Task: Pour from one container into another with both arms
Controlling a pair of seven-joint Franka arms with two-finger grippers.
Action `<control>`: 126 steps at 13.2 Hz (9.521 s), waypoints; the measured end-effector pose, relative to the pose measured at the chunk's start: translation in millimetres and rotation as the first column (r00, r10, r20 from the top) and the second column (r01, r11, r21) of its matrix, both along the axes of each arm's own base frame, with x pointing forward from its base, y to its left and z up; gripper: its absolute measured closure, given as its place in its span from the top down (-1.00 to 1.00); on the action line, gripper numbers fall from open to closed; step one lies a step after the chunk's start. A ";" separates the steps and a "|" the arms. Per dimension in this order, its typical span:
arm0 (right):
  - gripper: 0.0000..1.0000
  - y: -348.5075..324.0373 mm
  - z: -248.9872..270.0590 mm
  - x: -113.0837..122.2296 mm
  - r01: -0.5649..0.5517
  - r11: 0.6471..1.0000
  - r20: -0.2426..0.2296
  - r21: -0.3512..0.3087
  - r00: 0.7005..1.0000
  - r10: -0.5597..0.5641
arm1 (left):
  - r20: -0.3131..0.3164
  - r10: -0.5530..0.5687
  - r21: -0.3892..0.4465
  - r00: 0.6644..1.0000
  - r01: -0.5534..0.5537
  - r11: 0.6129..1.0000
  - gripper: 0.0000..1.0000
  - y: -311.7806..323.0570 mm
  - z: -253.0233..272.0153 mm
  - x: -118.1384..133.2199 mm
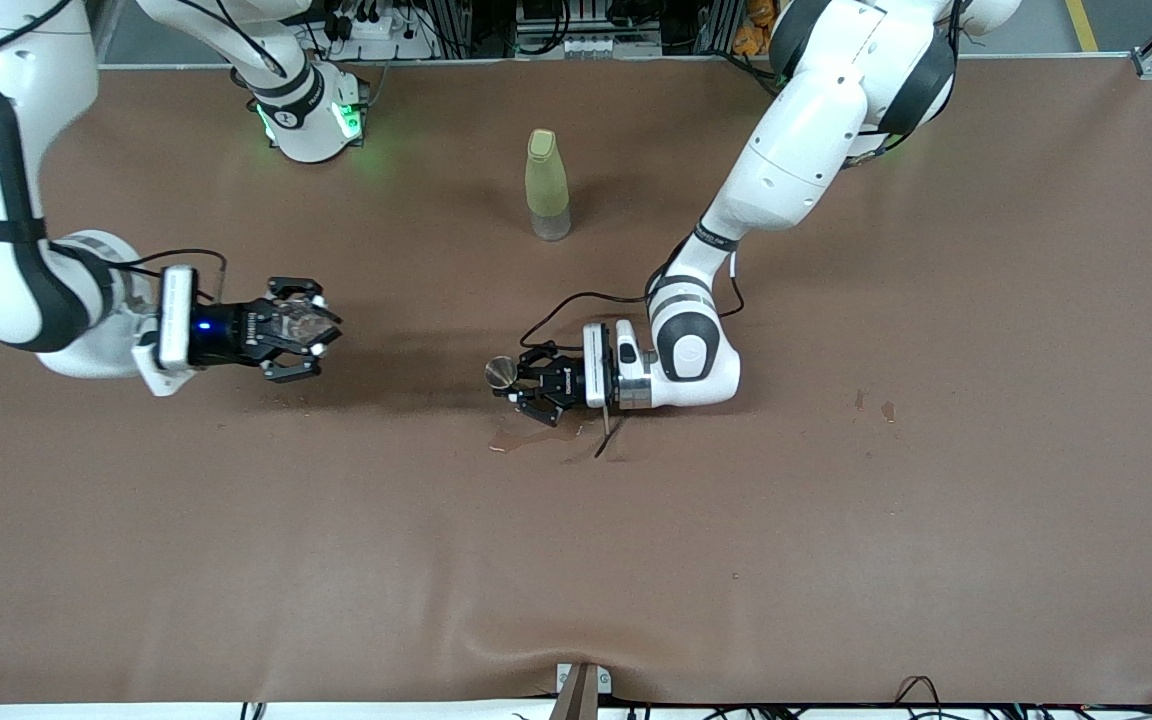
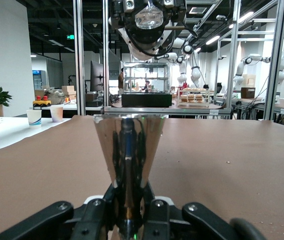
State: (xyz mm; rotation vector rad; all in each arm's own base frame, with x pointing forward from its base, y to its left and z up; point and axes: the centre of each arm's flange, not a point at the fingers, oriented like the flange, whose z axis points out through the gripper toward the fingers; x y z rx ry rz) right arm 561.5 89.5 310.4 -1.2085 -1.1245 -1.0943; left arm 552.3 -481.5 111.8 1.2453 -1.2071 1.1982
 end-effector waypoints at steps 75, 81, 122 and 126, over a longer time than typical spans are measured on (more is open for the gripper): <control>-0.67 219.9 -60.5 -68.9 0.063 0.997 -0.941 0.032 0.339 0.009 | -0.003 0.040 -0.032 0.999 -0.040 0.999 -0.78 -13.0 3.3 -5.6; -0.67 219.9 -57.8 -68.0 0.056 0.998 -0.980 0.036 0.199 0.024 | -0.003 0.040 -0.032 0.999 -0.040 0.999 -0.78 -13.3 3.3 -5.9; -0.67 -2.1 23.2 24.4 -0.022 0.995 -0.303 -0.100 0.953 -0.009 | -0.080 0.063 0.061 0.995 -0.058 0.996 -0.78 137.5 61.2 65.0; -0.67 -102.2 37.5 22.9 -0.004 0.993 -0.110 -0.122 0.994 -0.009 | -0.078 -0.054 0.082 0.996 0.060 0.995 -0.78 306.9 52.8 86.5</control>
